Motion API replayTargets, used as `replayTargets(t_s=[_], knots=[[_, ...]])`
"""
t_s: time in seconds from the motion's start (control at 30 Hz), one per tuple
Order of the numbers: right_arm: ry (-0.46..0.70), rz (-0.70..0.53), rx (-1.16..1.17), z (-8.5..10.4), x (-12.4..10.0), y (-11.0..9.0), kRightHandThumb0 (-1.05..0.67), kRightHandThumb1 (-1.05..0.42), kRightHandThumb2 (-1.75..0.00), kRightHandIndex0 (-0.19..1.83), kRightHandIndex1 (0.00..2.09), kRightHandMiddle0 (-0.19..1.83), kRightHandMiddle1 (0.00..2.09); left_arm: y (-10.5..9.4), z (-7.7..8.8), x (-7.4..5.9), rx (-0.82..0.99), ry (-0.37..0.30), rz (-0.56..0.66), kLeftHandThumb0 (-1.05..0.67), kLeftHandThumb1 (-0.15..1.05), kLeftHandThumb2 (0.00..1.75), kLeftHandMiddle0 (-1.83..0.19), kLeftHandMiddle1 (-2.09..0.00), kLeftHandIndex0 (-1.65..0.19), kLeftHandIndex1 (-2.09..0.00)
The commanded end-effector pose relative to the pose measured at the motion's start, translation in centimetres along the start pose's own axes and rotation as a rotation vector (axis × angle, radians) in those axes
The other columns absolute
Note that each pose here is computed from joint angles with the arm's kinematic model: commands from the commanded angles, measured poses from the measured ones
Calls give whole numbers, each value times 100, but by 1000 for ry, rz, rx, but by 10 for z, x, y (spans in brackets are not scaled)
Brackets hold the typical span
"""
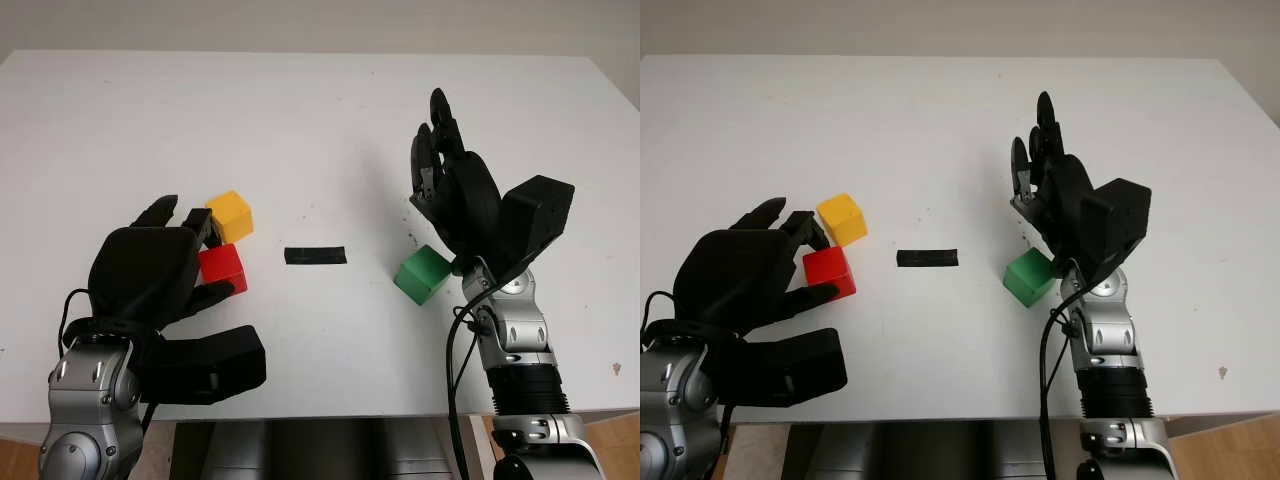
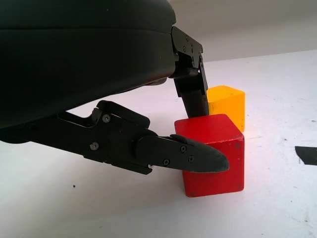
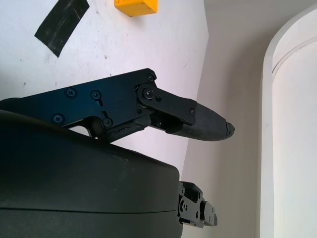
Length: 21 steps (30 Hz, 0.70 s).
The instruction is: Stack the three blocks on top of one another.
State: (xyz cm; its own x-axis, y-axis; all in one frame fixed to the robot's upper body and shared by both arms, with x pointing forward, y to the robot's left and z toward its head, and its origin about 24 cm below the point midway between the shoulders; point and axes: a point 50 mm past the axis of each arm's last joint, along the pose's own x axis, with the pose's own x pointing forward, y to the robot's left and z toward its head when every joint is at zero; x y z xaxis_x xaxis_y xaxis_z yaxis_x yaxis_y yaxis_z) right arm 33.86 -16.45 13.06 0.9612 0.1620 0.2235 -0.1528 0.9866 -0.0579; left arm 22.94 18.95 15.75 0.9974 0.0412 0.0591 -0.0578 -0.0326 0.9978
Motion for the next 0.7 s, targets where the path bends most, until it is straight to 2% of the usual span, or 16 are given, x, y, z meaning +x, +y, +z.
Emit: replayTargets(t_s=[0.0,0.4,0.47,0.67], knots=[[-20,-4,-15,6,0,-2,-55,-105,-72,-19,0,-19,0,-3,0,-2,-12,-8,-4,-54,105,22,-20,-6,-17,-126],[-24,-4,-11,6,1,-1,-55,-105,-72,-19,0,-19,0,-2,0,-1,-36,-51,2,-44,105,19,-24,-6,-17,-137],[-22,-7,-13,6,1,-1,-56,-105,-71,-19,0,-19,0,0,0,0,-63,-73,10,-41,105,19,-24,-6,-15,-141],[-26,-7,-12,7,2,1,-57,-105,-71,-19,0,-19,0,17,-3,7,-226,-223,16,-39,105,18,-26,-6,-12,-146]])
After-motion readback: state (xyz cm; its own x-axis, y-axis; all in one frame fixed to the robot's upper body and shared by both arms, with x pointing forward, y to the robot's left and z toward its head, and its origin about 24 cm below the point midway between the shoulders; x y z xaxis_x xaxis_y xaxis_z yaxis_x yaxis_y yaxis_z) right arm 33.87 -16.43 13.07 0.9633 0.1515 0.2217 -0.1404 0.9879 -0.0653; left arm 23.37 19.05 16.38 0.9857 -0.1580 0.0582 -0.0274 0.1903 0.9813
